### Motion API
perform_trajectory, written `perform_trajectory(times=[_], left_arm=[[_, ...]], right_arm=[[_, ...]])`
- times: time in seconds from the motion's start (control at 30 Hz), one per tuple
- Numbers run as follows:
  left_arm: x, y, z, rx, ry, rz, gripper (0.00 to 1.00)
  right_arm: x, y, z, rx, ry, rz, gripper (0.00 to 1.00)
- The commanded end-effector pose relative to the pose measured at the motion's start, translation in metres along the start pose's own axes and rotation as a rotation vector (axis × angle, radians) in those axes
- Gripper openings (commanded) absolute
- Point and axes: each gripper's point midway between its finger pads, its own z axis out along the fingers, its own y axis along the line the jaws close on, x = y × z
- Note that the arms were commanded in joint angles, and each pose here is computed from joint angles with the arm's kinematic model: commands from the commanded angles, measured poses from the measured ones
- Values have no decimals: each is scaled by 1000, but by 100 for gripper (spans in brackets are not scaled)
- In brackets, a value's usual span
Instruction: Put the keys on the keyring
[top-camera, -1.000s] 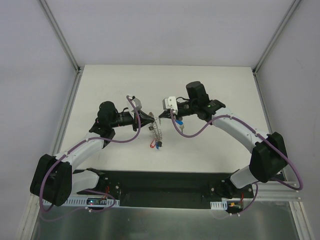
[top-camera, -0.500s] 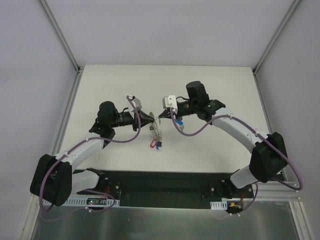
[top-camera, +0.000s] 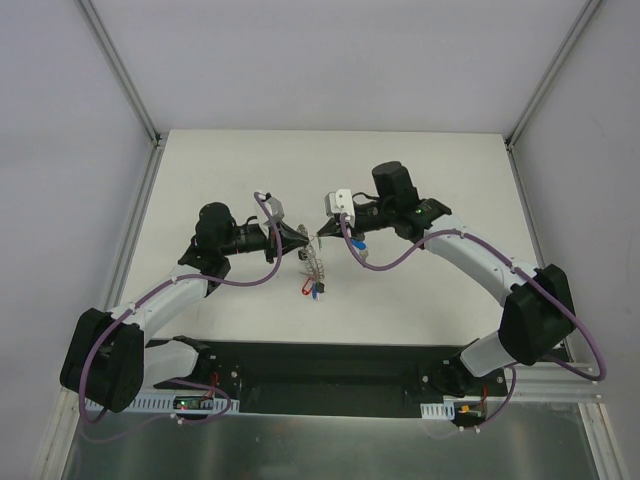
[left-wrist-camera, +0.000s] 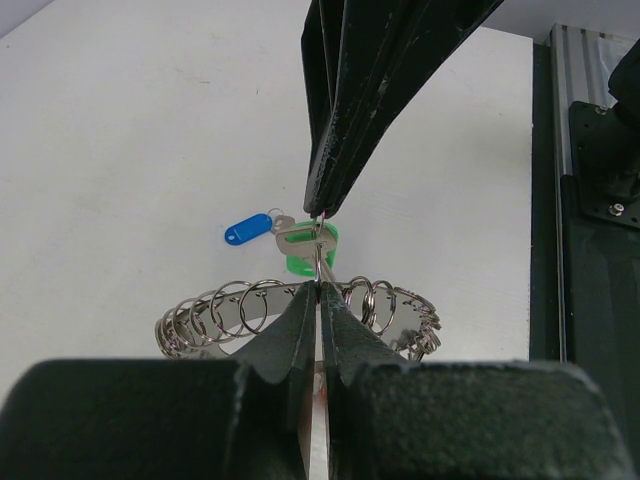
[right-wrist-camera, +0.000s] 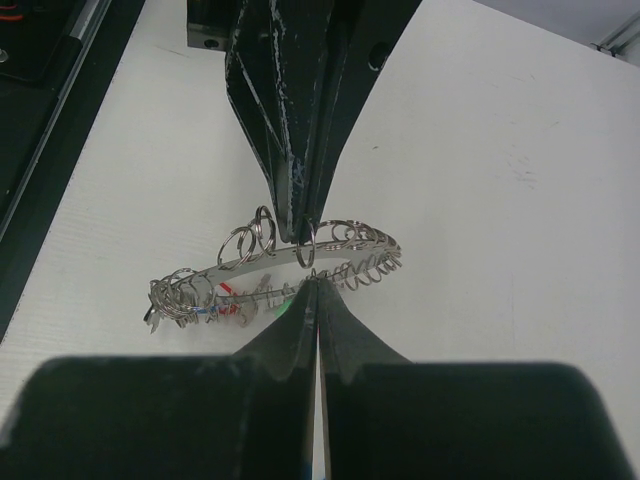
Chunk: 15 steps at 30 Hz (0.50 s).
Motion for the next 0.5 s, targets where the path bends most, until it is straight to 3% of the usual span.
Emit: perform_trajectory(times=[0.0, 0.47], left_arm=[[-28, -8, 2, 52, -63, 113, 0], [-29, -8, 2, 50, -64, 116, 0]], right_arm=[[-34, -5, -3, -14, -82, -46, 1], [-35, -5, -3, -16, -86, -27, 1]])
